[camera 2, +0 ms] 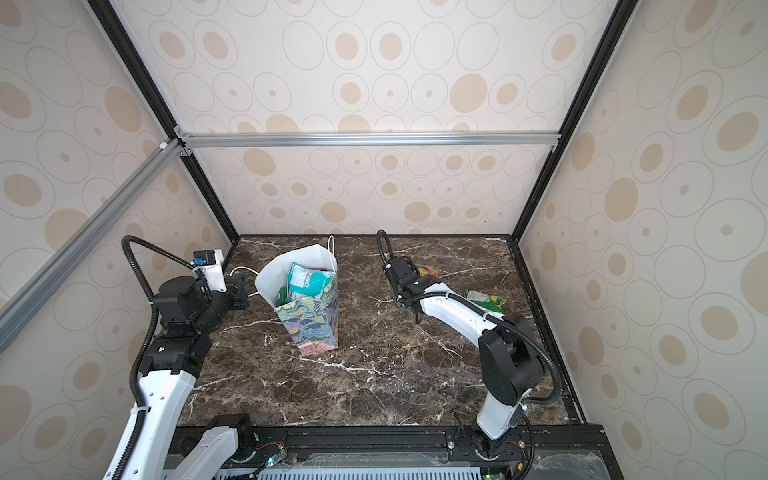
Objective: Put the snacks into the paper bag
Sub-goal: 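Raise the right gripper out of the bag toward the orange Fruits packet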
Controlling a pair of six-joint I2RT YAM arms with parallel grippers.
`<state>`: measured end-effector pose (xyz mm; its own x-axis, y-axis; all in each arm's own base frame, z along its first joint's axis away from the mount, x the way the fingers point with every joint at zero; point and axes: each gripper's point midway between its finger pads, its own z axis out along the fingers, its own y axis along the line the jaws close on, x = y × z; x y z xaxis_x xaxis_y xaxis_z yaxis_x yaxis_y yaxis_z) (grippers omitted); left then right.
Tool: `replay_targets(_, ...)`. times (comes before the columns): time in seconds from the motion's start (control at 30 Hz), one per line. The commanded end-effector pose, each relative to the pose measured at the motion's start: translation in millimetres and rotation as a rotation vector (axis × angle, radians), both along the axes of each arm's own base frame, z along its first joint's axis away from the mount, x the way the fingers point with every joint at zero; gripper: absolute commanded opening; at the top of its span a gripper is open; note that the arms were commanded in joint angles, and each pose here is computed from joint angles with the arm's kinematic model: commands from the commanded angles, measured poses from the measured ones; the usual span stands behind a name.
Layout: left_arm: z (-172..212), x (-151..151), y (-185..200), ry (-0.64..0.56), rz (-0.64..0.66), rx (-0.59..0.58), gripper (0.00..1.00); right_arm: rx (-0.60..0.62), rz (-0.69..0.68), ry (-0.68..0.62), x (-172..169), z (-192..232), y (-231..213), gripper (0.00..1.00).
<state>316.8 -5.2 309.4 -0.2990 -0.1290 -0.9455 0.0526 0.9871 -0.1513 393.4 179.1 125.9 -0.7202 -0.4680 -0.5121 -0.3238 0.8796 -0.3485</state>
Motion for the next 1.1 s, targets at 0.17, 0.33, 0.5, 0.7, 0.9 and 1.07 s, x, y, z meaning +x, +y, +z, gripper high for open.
replay_targets(0.17,9.3,-0.9,2.4,-0.031,0.005,0.015,0.00,-0.089,0.027,0.059,25.4,-26.6,-6.9,0.45)
replay_targets(0.33,9.7,-0.4,2.3,-0.031,0.005,0.013,0.00,-0.117,0.045,0.087,31.9,-43.5,-4.7,0.46)
replay_targets(0.5,8.6,0.1,2.0,-0.027,0.003,0.013,0.00,-0.175,0.058,0.084,39.9,-54.6,-7.4,0.48)
replay_targets(0.7,8.3,-0.2,3.3,-0.027,0.010,0.015,0.00,-0.234,0.085,0.069,48.0,-62.2,-9.4,0.48)
replay_targets(0.9,7.6,0.4,3.6,-0.025,0.011,0.017,0.00,-0.272,0.104,0.061,52.4,-67.1,-10.4,0.47)
replay_targets(1.07,6.8,1.1,3.4,-0.019,0.010,0.016,0.00,-0.289,0.111,0.051,56.1,-67.7,-10.3,0.45)
